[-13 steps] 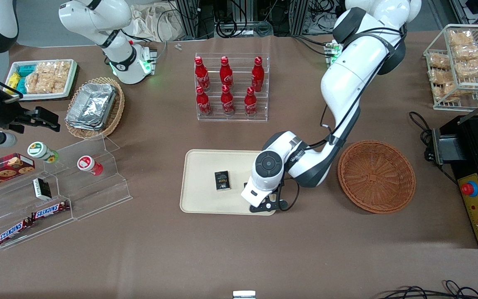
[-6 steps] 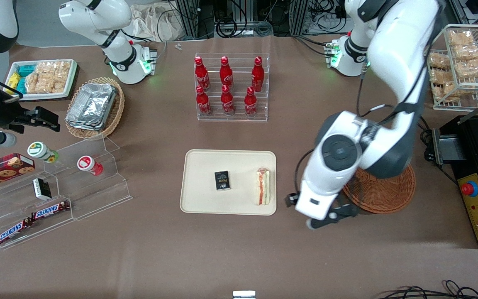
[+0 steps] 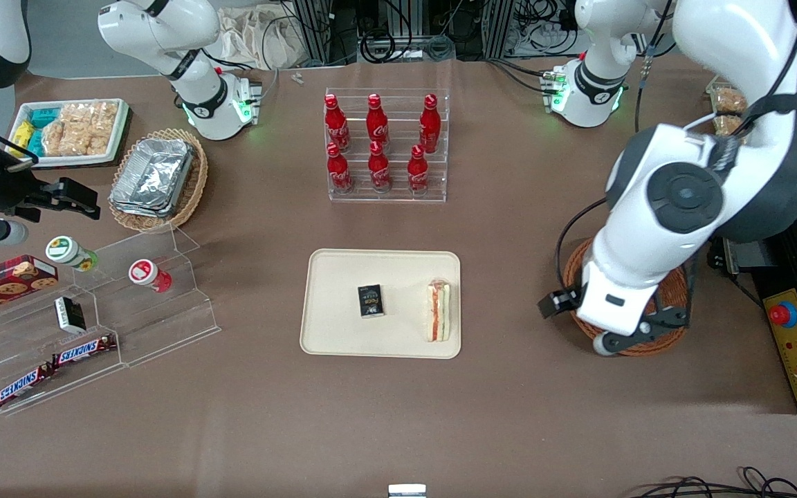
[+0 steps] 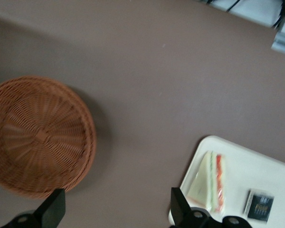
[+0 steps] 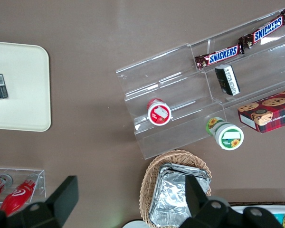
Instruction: Place sandwich from basket to tray
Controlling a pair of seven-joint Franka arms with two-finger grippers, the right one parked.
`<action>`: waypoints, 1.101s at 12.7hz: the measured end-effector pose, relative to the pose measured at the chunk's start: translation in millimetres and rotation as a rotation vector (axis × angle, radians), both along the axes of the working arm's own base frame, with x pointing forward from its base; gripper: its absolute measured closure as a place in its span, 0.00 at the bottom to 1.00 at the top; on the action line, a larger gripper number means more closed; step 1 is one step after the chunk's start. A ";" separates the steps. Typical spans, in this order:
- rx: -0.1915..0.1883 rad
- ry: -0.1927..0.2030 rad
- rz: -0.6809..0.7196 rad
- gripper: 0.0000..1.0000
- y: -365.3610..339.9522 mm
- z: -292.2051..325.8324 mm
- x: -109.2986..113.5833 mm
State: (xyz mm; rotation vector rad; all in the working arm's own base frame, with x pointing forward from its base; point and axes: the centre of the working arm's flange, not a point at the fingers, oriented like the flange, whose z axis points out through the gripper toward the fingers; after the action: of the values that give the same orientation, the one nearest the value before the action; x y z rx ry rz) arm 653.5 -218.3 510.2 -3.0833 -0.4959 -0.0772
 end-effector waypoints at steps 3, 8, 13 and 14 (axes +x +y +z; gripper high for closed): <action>-0.007 0.039 -0.046 0.00 55.2 28.5 -6.4; -0.016 0.092 -0.153 0.00 123.0 46.9 -12.2; 0.017 0.122 -0.313 0.00 162.8 47.4 -34.2; 0.032 0.108 -0.319 0.00 164.6 44.0 -43.0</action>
State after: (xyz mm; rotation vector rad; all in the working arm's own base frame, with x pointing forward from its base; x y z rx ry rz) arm 610.5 -53.7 554.2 -3.0821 0.0035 0.0756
